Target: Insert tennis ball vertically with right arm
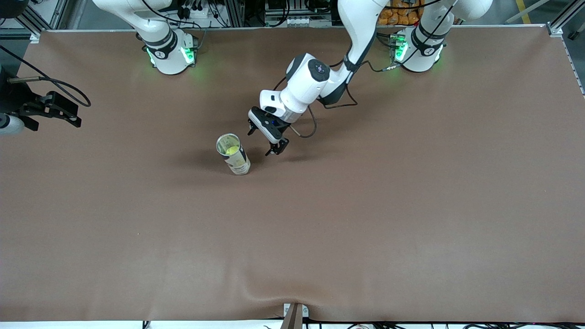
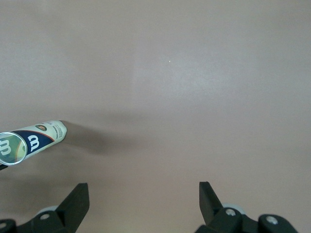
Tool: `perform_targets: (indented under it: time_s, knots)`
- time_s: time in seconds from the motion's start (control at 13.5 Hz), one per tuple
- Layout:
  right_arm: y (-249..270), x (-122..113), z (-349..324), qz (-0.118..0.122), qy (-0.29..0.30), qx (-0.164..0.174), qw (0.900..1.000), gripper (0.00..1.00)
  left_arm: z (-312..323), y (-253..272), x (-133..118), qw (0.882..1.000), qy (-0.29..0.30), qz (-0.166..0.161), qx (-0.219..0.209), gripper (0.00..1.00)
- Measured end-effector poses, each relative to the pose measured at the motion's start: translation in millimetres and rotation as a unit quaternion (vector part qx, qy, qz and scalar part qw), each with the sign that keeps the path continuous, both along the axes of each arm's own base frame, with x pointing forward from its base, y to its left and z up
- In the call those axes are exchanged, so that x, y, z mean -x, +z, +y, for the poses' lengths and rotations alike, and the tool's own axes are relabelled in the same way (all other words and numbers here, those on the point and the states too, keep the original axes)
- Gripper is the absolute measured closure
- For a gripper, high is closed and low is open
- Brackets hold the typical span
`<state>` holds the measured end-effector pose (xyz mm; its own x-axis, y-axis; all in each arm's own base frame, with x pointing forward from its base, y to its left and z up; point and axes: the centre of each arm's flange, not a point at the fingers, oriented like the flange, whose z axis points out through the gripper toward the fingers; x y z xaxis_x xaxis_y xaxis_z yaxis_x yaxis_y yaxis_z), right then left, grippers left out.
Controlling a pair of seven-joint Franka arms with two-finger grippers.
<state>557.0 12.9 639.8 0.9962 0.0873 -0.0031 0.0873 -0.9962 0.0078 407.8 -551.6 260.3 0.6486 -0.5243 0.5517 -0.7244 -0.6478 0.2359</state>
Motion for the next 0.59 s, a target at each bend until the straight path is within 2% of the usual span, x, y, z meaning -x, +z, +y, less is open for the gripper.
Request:
perform_targets:
  time_s: [0.22, 0.59]
  knots:
    - [0, 0, 0, 0.000, 0.000, 0.000, 1.000, 0.00, 24, 6, -15, 0.999, -0.001, 0.030, -0.022, 0.00]
    - [0, 0, 0, 0.001, 0.000, 0.000, 1.000, 0.00, 81, 27, -63, 0.995, 0.014, 0.083, -0.049, 0.00]
